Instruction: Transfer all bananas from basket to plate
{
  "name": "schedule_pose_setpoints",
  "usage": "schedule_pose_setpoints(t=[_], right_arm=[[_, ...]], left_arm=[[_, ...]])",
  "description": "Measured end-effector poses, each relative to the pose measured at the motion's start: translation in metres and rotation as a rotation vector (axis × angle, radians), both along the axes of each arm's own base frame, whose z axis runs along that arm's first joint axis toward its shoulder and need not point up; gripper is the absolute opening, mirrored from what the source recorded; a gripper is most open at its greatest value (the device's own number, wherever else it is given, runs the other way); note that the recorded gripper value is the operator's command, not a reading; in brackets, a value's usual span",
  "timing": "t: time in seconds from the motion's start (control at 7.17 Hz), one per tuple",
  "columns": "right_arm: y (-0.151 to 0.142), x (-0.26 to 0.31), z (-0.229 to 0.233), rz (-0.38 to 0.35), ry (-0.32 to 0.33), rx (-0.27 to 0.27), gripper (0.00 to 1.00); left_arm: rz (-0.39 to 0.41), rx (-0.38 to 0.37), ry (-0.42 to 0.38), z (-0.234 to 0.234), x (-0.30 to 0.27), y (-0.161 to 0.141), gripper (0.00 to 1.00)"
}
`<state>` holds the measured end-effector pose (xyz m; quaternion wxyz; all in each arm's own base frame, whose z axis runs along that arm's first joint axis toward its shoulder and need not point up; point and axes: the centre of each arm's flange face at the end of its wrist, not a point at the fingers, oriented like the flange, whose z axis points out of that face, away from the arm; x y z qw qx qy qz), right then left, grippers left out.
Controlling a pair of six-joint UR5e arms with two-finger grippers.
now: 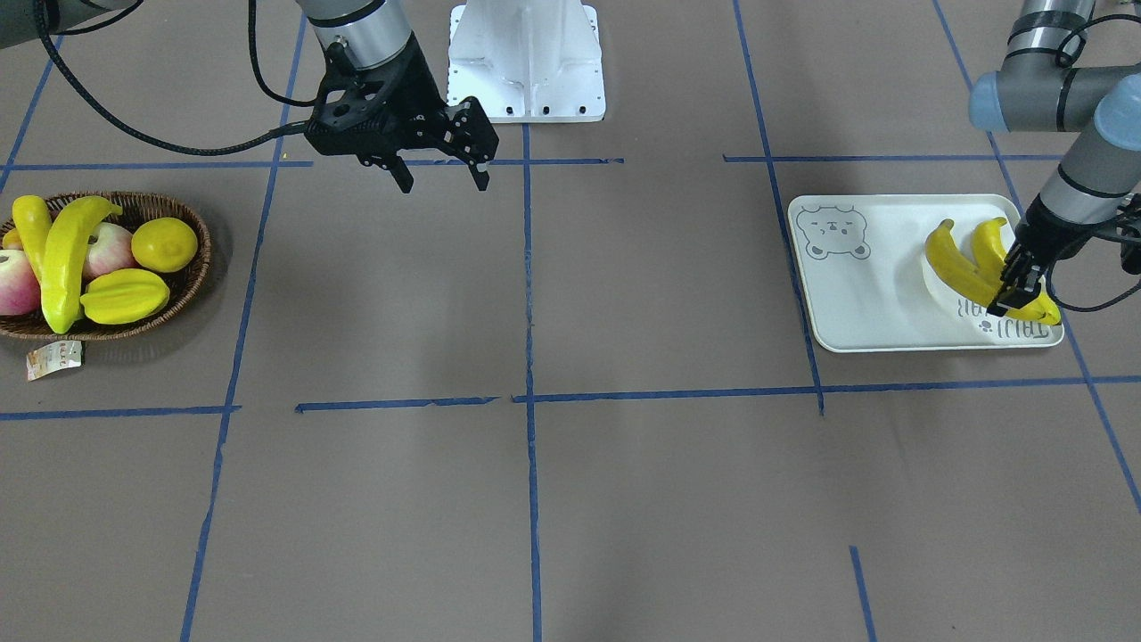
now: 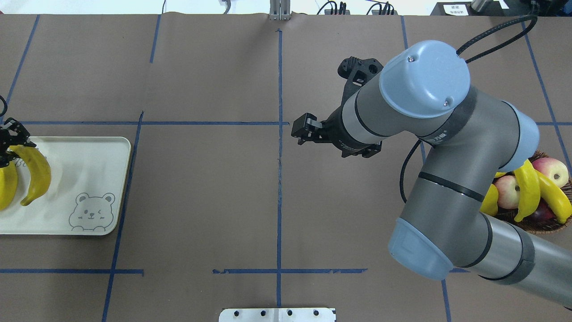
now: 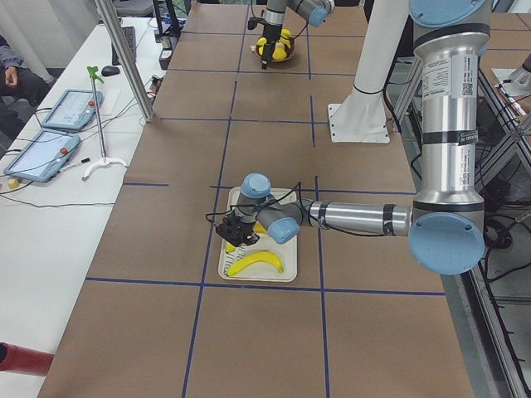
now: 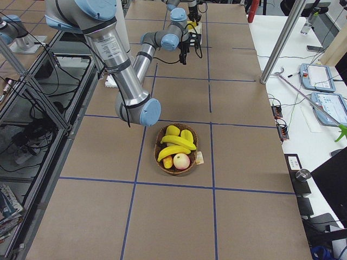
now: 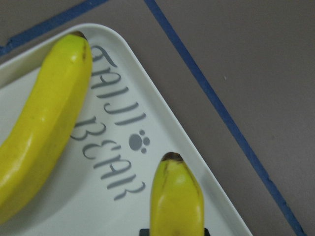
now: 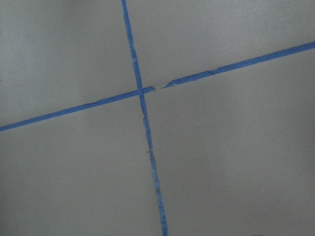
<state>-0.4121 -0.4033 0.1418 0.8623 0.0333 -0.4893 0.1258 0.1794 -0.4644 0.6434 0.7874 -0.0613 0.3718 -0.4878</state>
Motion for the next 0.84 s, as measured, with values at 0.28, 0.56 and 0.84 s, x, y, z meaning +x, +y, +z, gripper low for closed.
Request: schedule_pose_setpoints(t=[0.28,0.56,0.84], right_arm=[[0.001,-0.001,0.001,-0.002,0.002,-0.001,0.99],[0.0,0.003,0.003,-0.005,0.001,-0.003,0.99],[-0.001,0.028,0.021,-0.037,0.028,0.038,0.99]], left_arm=[[0.008,0.027,-0.002,0.011,-0.005,-0.002,1.0],[0.021,0.045,0.057,-0.002,-0.029,-0.01,1.0],[0.094,0.098,0.21,-0.05,-0.067,-0.012,1.0]])
